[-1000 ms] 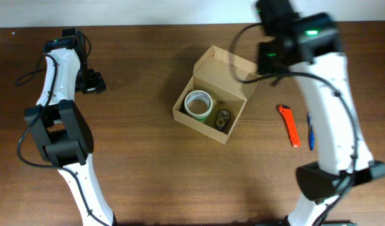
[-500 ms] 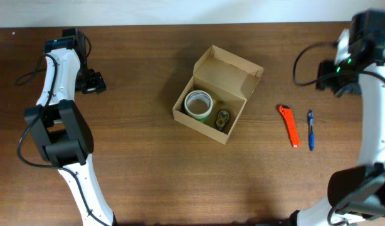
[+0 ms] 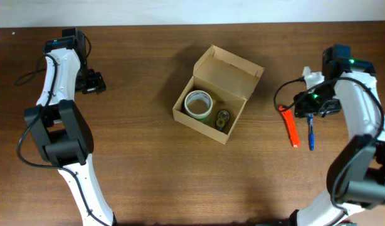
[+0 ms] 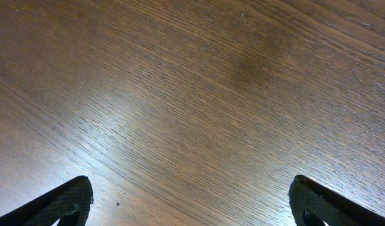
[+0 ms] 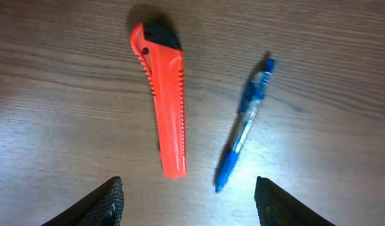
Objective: Pack container
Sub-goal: 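Move the right gripper right to the orange box cutter, then grasp the orange box cutter with the right gripper and lift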
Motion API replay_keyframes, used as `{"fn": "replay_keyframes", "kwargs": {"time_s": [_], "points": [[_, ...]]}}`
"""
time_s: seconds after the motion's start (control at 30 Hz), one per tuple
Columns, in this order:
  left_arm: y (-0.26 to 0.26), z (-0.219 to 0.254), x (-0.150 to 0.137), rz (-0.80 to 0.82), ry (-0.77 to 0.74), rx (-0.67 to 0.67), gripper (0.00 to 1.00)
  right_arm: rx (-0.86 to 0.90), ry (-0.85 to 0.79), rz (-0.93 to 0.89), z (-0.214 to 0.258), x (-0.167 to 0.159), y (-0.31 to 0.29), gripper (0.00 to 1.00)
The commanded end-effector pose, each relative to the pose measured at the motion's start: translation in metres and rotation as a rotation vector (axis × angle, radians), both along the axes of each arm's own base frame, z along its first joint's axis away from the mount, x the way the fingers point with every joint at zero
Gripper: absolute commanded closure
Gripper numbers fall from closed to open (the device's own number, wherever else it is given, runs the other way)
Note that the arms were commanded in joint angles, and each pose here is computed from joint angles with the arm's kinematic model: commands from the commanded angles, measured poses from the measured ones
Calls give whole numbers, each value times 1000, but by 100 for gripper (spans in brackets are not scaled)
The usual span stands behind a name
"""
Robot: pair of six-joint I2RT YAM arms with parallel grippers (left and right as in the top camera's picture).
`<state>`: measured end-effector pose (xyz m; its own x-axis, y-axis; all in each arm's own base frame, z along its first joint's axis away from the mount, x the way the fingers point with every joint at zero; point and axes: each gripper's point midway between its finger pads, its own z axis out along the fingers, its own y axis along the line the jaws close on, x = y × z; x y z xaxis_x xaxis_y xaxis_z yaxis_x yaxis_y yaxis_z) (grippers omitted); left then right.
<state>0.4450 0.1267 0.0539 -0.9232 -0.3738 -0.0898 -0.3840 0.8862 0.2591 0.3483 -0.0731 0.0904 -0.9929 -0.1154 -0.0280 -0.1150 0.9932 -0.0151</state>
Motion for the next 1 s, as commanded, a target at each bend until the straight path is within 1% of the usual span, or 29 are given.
{"fn": "replay_keyframes", "kwargs": {"time_s": [0.0, 0.2, 0.4, 0.77, 0.8, 0.9, 0.97], "points": [[1, 4, 0, -6, -6, -2, 0, 21, 30, 54, -16, 3, 14, 32], [1, 4, -1, -6, -6, -2, 0, -31, 59, 86, -35, 10, 18, 32], [1, 4, -1, -6, -6, -2, 0, -43, 94, 41, -55, 11, 12, 32], [1, 4, 0, -6, -7, -2, 0, -28, 175, -6, -95, -12, 14, 34], [1, 4, 0, -6, -6, -2, 0, -29, 178, -17, -99, -15, 14, 35], [1, 4, 0, -6, -6, -2, 0, -29, 185, -30, -109, -22, 15, 42], [1, 4, -1, -6, -6, -2, 0, -28, 188, -30, -113, -25, 16, 56]]}}
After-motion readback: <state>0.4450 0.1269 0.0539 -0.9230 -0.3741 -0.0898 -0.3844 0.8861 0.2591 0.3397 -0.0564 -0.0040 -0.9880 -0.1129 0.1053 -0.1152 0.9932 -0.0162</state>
